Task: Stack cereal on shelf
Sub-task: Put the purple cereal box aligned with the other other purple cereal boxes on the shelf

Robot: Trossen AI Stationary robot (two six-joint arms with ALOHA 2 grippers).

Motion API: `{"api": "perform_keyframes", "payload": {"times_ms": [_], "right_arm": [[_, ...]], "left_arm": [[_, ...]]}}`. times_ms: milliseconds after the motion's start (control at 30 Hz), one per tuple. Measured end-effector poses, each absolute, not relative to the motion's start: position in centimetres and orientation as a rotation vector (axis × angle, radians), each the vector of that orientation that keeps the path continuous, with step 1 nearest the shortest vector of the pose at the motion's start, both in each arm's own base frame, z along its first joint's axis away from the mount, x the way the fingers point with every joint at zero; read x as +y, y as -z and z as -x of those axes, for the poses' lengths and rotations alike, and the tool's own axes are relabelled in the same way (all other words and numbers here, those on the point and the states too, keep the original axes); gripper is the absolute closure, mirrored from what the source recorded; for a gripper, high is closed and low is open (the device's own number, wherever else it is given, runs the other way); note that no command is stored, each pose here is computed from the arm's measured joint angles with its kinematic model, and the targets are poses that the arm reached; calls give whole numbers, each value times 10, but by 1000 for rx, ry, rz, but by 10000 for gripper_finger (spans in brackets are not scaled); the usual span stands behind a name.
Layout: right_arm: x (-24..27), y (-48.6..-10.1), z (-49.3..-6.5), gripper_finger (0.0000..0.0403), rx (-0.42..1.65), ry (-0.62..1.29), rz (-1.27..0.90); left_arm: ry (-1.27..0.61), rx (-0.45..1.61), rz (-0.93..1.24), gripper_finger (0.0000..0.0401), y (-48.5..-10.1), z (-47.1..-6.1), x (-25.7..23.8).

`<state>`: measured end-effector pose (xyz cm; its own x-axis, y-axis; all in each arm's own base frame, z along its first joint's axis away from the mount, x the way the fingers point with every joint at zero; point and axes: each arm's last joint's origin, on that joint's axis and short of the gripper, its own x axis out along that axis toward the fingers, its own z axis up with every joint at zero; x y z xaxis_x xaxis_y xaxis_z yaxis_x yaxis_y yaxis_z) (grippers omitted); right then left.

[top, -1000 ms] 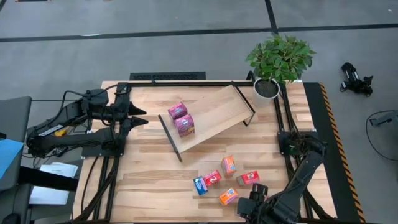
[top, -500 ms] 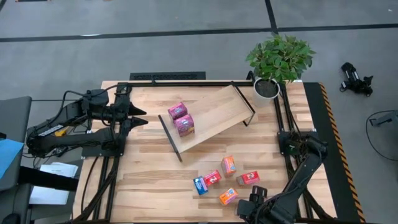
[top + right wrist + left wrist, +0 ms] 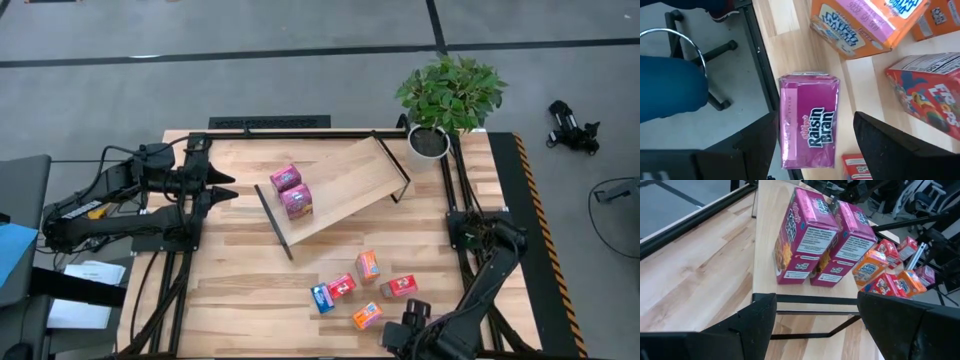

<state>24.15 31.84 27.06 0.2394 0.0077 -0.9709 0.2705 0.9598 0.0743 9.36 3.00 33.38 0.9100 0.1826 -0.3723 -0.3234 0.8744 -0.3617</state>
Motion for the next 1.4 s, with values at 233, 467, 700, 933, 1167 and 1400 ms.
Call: {"api": "perform_keyframes", "payload": {"times_ms": [233, 467, 700, 933, 1167, 1400], "right_arm": [[319, -261, -242, 117, 1323, 181, -248], [318, -255, -240, 117, 1376, 153, -234], [314, -252, -242, 117, 1414, 140, -193], [310, -252, -247, 126, 1414, 147, -186], [308, -252, -249, 190, 1417, 137, -175], [305, -253, -252, 246, 1428, 100, -137]], "left_arm": [[-269, 337, 424, 133, -334, -94, 30], [-269, 337, 424, 133, -334, -94, 30], [-269, 336, 424, 133, -334, -94, 30], [-269, 336, 425, 133, -334, -94, 30], [-269, 336, 425, 133, -334, -94, 30], [-269, 336, 425, 133, -334, -94, 30]]}}
